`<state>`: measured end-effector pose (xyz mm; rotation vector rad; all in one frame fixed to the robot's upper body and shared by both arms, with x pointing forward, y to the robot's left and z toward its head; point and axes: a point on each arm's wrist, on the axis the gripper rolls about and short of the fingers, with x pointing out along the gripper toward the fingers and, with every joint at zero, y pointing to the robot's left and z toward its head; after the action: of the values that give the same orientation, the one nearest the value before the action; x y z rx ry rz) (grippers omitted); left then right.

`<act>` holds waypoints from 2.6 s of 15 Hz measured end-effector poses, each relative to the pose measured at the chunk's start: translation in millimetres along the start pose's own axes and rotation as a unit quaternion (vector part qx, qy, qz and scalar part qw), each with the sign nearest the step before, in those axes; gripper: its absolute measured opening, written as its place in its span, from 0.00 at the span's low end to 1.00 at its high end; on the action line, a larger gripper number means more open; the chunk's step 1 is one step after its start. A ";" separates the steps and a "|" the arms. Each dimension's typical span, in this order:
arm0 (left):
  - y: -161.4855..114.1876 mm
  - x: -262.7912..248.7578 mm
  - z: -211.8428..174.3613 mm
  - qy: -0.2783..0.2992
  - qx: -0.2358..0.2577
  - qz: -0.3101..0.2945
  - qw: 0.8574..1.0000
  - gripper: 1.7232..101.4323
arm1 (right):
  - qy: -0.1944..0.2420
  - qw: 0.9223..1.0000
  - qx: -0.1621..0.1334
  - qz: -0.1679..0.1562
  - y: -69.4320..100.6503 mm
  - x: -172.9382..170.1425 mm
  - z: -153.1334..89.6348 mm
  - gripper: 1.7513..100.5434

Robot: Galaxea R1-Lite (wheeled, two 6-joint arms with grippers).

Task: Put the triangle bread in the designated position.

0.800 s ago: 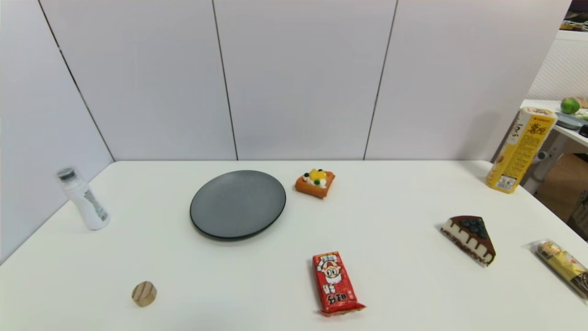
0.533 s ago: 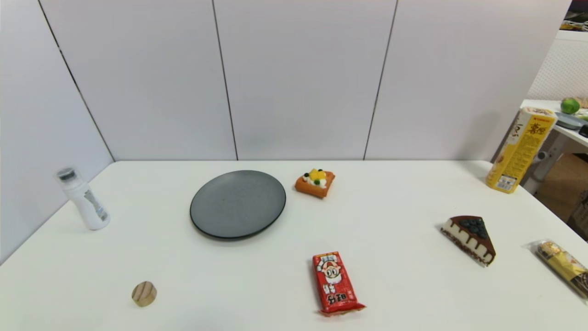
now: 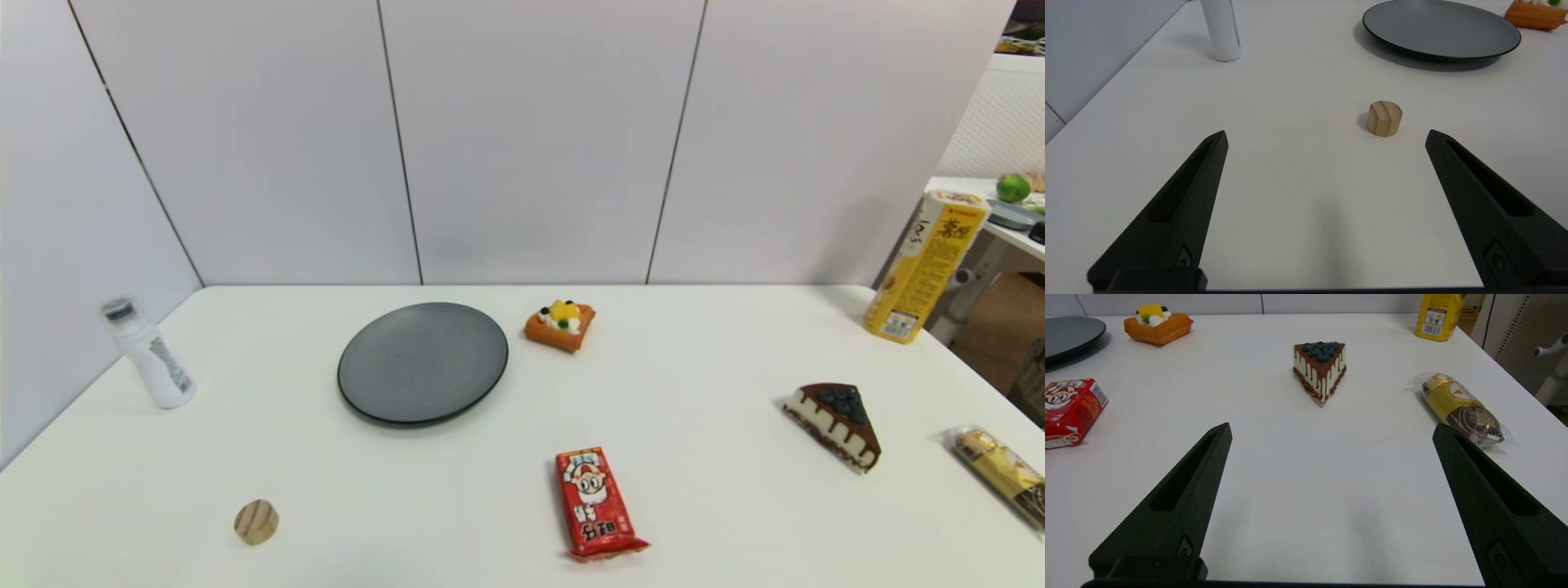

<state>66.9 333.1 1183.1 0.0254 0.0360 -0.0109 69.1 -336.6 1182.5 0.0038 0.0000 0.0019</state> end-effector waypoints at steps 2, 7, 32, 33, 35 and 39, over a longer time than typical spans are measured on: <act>0.0 0.3 1.6 0.002 0.003 0.000 1.000 0.96 | 0.000 1.000 0.000 0.000 0.0 0.0 0.0 0.97; 1.2 25.0 66.0 0.054 0.059 -0.025 0.996 0.96 | 0.000 1.000 0.000 0.000 0.0 0.0 0.0 0.97; -245.9 432.2 121.0 0.150 0.187 -0.347 0.907 0.96 | 0.000 1.000 0.000 0.000 0.0 0.0 0.0 0.97; -254.2 431.7 115.9 0.153 0.184 -0.354 0.904 0.96 | 0.000 1.000 0.000 0.000 0.0 0.0 0.0 0.97; -266.8 432.5 108.3 0.154 0.184 -0.362 0.901 0.96 | 0.000 1.000 0.000 0.000 0.0 0.0 0.0 0.97; -279.9 437.9 94.4 0.158 0.182 -0.369 0.898 0.96 | 0.000 1.000 0.000 0.000 0.0 0.0 0.0 0.97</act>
<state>504.8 46.3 1254.5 0.3898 0.3688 -0.7780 69.1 -336.6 1182.5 0.0038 0.0004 0.0023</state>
